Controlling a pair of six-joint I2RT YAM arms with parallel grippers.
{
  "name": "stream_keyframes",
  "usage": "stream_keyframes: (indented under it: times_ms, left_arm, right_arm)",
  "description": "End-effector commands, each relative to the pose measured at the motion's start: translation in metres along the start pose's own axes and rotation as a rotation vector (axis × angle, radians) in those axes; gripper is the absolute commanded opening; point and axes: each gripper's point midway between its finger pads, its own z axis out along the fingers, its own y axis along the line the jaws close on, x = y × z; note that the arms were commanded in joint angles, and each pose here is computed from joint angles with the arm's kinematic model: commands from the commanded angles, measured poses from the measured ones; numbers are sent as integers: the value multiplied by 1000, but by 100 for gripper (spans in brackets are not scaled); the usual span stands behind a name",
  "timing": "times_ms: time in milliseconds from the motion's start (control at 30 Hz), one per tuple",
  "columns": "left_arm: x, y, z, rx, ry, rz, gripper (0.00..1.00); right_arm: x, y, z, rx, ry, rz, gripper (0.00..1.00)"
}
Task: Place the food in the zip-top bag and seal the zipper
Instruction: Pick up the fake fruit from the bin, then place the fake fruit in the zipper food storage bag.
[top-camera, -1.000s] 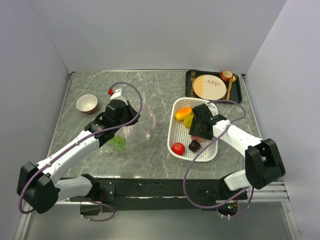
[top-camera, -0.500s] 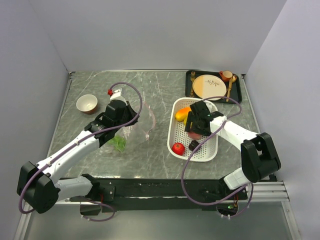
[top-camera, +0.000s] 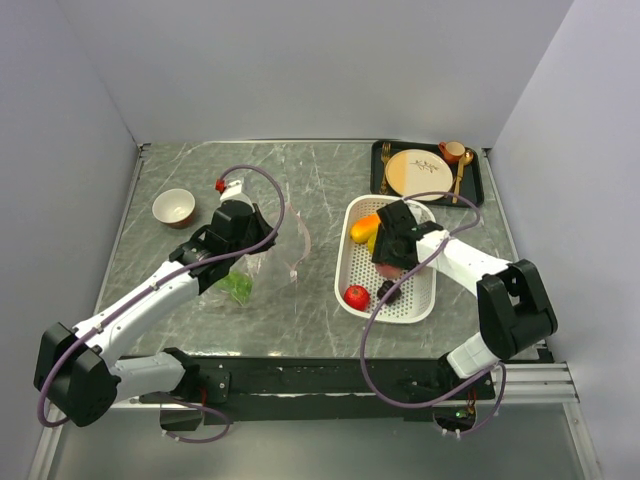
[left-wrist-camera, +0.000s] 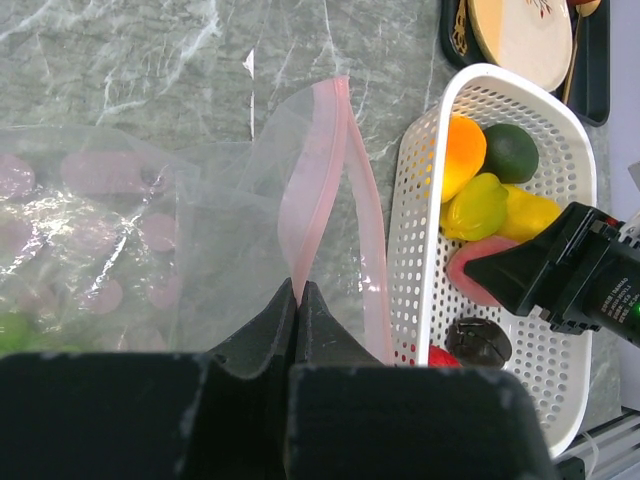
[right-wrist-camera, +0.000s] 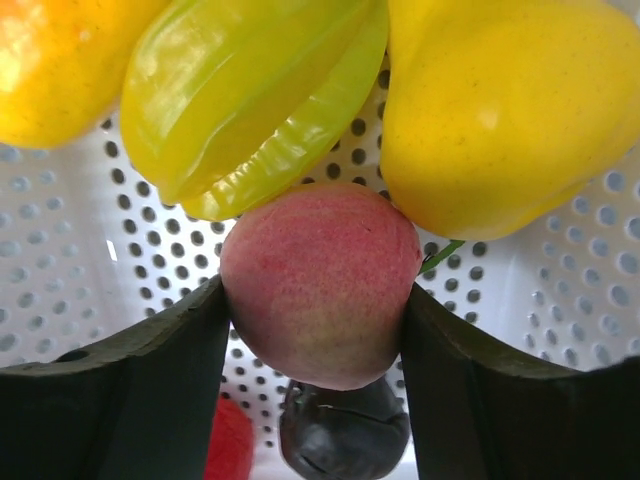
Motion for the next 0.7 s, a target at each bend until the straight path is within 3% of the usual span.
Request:
stream_keyframes:
  times_ms: [0,333,667]
  left_arm:
    - [-11,-9,0,15,-33,-12,1]
    - [-11,-11,1,24,-29,-11,1]
    - [-11,-14,0,32,-26,-15,1]
  right_arm:
    - [-23,12,-23,-62,-94,24,33]
    - [-62,37,-85,-228,-198,40,28]
    - [-79,118,-151,-644,-193,-24,31]
